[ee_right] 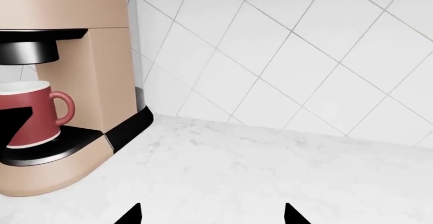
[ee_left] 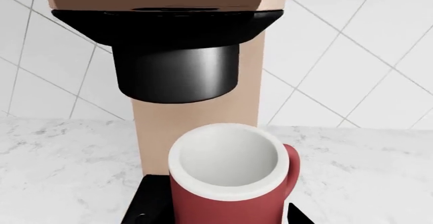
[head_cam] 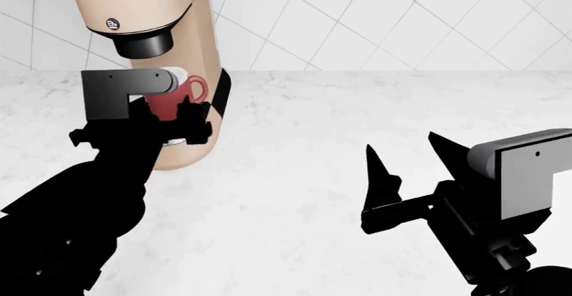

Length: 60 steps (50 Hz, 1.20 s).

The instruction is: Pick the mug from under the coffee machine dispenser and place it on the counter.

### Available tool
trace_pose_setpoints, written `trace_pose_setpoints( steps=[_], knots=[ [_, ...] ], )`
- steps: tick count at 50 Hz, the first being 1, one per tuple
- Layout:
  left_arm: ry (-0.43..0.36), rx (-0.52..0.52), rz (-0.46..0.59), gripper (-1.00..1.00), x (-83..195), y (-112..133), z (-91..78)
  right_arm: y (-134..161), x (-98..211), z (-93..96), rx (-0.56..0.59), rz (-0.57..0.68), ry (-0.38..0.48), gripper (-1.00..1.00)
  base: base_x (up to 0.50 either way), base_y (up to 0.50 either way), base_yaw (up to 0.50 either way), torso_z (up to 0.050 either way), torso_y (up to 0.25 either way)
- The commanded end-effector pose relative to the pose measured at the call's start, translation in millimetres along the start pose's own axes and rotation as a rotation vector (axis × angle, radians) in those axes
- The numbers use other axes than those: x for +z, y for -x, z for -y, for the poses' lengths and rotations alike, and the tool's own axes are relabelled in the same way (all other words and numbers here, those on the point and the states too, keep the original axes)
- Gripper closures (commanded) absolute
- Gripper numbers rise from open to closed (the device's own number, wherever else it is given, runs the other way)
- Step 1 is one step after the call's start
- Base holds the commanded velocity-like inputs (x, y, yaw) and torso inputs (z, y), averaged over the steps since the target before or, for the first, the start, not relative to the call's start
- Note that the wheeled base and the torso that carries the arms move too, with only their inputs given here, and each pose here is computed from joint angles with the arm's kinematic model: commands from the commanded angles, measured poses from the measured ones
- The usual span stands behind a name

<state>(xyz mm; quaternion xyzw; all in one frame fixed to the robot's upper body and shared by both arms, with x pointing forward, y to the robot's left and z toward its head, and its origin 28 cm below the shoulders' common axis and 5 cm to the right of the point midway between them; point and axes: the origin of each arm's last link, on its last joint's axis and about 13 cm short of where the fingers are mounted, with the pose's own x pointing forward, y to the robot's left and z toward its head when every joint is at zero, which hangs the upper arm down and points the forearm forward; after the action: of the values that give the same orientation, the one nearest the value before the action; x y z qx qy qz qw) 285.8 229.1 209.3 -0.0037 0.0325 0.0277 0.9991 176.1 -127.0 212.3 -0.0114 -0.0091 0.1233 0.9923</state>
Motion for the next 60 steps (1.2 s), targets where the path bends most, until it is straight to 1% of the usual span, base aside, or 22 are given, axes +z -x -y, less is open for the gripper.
trace_pose_setpoints(
  steps=[1, 5, 9, 14, 23, 28, 33, 39, 43, 45, 51, 60],
  knots=[
    [0.010, -0.126, 0.026, 1.00, 7.6, 25.1, 10.5, 2.1, -0.7, 3.3, -0.036, 0.012, 0.019, -1.00, 0.00, 0.00, 0.00, 0.000, 0.000],
    [0.020, -0.216, 0.022, 1.00, 10.2, 36.0, 16.9, 2.0, -1.9, 4.2, -0.047, 0.010, 0.017, -1.00, 0.00, 0.00, 0.00, 0.000, 0.000],
    [0.009, -0.298, 0.034, 1.00, 13.3, 42.9, 22.1, 1.9, -2.6, 4.8, -0.061, 0.006, 0.023, -1.00, 0.00, 0.00, 0.00, 0.000, 0.000],
    [-0.016, -0.361, 0.039, 1.00, 11.1, 49.2, 29.4, 1.9, -1.2, 5.5, -0.063, 0.012, 0.024, -1.00, 0.00, 0.00, 0.00, 0.000, 0.000],
    [-0.040, -0.437, 0.019, 1.00, 1.8, 47.1, 43.5, 5.6, 1.3, 7.0, -0.073, 0.025, 0.018, -1.00, 0.00, 0.00, 0.00, 0.000, 0.000],
    [-0.040, -0.454, 0.008, 1.00, -3.4, 45.2, 47.5, 5.6, 0.8, 7.4, -0.073, 0.026, 0.015, -1.00, 0.00, 0.00, 0.00, 0.000, 0.000],
    [-0.036, -0.448, 0.006, 1.00, -7.1, 37.2, 49.8, 5.7, -0.1, 7.8, -0.073, 0.024, 0.011, -1.00, 0.00, 0.00, 0.00, 0.000, 0.000],
    [-0.032, -0.428, -0.021, 1.00, -19.3, 21.6, 50.3, 5.6, -1.5, 7.8, -0.073, 0.023, 0.004, -1.00, 0.00, 0.00, 0.00, 0.000, 0.000],
    [-0.036, -0.433, -0.036, 1.00, -27.9, 17.9, 51.9, 6.2, -2.3, 9.3, -0.081, 0.024, -0.009, -1.00, 0.00, 0.00, 0.00, 0.000, 0.000],
    [-0.043, -0.438, -0.059, 1.00, -33.1, 15.9, 52.5, 8.1, -2.2, 9.1, -0.087, 0.027, -0.011, -1.00, 0.00, 0.00, 0.00, 0.000, 0.000],
    [-0.050, -0.443, -0.094, 1.00, -42.9, 11.8, 54.7, 6.9, -1.4, 8.5, -0.084, 0.027, -0.006, -1.00, 0.00, 0.00, 0.00, 0.000, 0.000],
    [-0.056, -0.442, -0.125, 1.00, -50.6, 9.1, 56.0, 3.6, -4.0, 8.7, -0.072, 0.018, -0.012, -1.00, 0.00, 0.00, 0.00, 0.000, 0.000]
  ],
)
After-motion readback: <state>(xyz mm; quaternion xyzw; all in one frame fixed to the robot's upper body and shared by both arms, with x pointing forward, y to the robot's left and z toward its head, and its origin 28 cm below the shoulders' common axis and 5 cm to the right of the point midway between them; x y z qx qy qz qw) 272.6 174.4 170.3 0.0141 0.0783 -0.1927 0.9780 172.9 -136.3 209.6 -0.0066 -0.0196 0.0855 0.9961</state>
